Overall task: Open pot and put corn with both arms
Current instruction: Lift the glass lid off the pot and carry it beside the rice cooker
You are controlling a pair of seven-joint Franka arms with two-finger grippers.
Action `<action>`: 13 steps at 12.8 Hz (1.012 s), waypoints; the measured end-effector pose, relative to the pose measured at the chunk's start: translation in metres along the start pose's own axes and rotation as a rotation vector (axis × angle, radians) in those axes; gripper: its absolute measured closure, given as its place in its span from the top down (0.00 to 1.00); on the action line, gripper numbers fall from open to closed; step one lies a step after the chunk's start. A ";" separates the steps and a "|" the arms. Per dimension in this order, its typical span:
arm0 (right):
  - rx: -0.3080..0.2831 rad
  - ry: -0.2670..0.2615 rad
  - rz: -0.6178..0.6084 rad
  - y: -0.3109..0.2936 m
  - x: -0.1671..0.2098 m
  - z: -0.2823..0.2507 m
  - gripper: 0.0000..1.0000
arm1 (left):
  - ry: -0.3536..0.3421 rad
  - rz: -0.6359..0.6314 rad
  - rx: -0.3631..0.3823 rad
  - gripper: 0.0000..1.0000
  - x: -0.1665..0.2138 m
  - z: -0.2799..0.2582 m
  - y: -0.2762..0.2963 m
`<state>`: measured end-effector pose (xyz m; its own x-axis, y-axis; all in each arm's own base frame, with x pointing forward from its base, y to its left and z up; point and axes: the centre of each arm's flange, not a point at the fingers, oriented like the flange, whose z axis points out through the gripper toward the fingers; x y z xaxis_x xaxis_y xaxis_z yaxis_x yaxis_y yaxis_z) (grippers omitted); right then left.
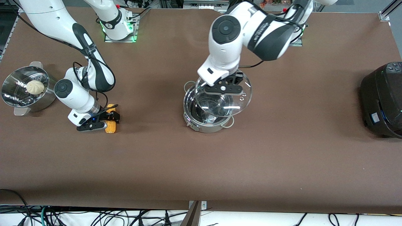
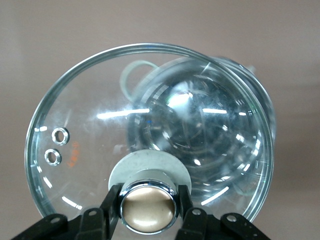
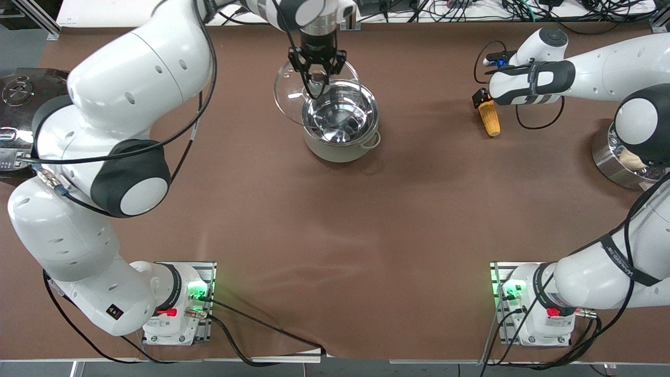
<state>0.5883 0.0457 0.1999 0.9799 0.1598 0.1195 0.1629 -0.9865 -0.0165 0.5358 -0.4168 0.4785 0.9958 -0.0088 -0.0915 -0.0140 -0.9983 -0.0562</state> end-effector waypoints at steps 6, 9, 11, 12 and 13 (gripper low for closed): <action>-0.001 -0.001 -0.005 0.000 -0.008 0.011 1.00 | -0.123 -0.118 0.033 0.50 0.076 0.006 -0.175; -0.001 -0.004 -0.009 -0.001 -0.012 0.013 1.00 | -0.177 -0.047 0.010 0.50 0.101 0.031 -0.262; -0.001 -0.005 -0.009 -0.001 -0.014 0.013 1.00 | -0.207 0.011 -0.008 0.50 0.111 0.060 -0.301; -0.001 -0.007 -0.009 -0.001 -0.015 0.014 1.00 | -0.210 0.037 -0.017 0.50 0.115 0.079 -0.314; -0.001 -0.007 -0.010 -0.001 -0.015 0.013 1.00 | -0.211 0.070 -0.027 0.50 0.118 0.101 -0.326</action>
<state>0.5746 0.0446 0.1850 0.9790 0.1695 0.1130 0.1722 -0.9850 -0.0144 0.6490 -0.0871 0.3856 0.9513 -0.0689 -0.3003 -0.0773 -0.9969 -0.0164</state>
